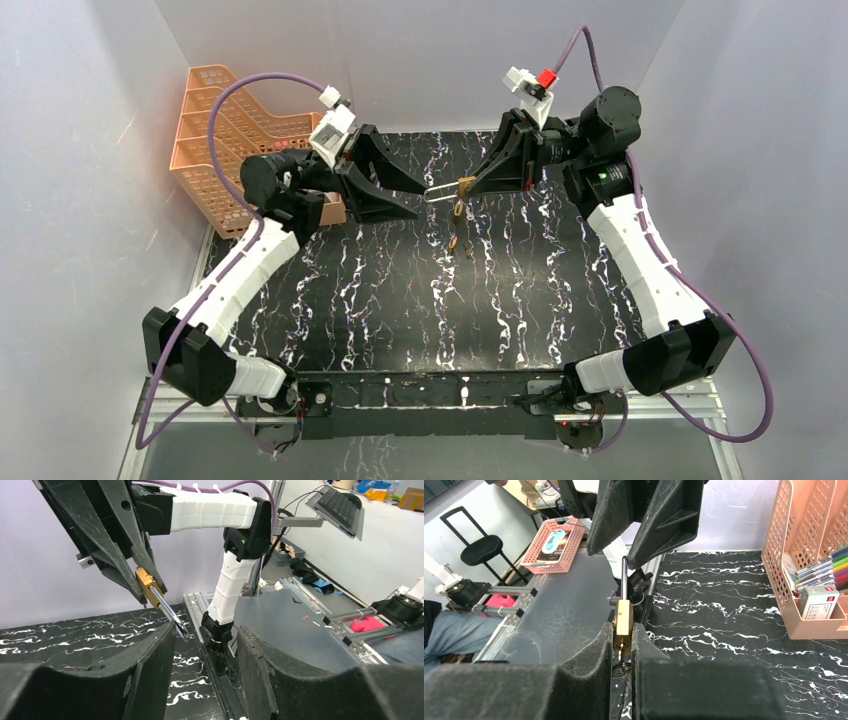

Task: Lock with the key
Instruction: Lock the lock.

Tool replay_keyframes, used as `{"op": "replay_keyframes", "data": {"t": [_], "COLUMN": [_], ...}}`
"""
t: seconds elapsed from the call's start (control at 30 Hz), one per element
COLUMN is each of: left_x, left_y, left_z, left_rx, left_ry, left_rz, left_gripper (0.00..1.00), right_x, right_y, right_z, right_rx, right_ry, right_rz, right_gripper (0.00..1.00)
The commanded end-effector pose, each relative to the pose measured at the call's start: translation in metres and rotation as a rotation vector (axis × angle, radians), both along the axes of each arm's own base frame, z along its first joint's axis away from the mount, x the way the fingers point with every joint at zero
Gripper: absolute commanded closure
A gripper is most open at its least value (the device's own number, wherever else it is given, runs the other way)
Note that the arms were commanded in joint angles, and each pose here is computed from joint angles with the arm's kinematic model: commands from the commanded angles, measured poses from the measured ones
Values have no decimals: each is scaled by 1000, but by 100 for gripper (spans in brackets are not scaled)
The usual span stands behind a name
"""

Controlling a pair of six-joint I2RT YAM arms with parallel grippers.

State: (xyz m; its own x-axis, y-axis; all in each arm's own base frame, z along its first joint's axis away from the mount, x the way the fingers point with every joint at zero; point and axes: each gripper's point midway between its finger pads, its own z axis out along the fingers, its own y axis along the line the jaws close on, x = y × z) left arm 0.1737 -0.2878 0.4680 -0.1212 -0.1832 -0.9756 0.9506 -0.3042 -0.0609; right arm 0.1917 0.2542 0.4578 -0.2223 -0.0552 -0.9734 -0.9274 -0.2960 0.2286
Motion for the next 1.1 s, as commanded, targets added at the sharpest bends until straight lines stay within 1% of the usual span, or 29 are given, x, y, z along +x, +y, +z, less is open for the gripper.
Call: {"op": "replay_keyframes", "data": {"t": [0.0,0.23,0.33,0.37,0.57,0.67,0.8,0.9,1.07], "left_x": [-9,-5,-4,-4,1,3,4,4,2], "left_y": [-3,-7,-8,-8,-10,-11,-11,-11,-11], "left_z": [14,10,13,13,17,17,18,19,19], "left_rx": [-37,-28,-35,-39,-60,-62,-65,-66,-65], "left_ry": [-56,-45,-50,-50,-41,-35,-34,-30,-24], "left_rz": [-22,-31,-26,-23,-4,-2,0,1,-2], "left_gripper": [54,61,71,73,74,78,88,99,100], "right_x": [-9,-7,-6,-6,-5,-6,-6,-6,-7], "right_y": [-4,-3,-3,-3,-2,-2,-3,-3,-3], "right_z": [13,11,11,10,8,7,7,7,8], "right_rx": [30,30,30,29,27,25,25,24,25], "right_ry": [-74,-71,-72,-69,-67,-64,-65,-64,-64], "right_rz": [-8,-11,-11,-11,-8,-7,-5,-6,-7], "right_gripper": [100,100,100,100,100,100,100,100,100]}}
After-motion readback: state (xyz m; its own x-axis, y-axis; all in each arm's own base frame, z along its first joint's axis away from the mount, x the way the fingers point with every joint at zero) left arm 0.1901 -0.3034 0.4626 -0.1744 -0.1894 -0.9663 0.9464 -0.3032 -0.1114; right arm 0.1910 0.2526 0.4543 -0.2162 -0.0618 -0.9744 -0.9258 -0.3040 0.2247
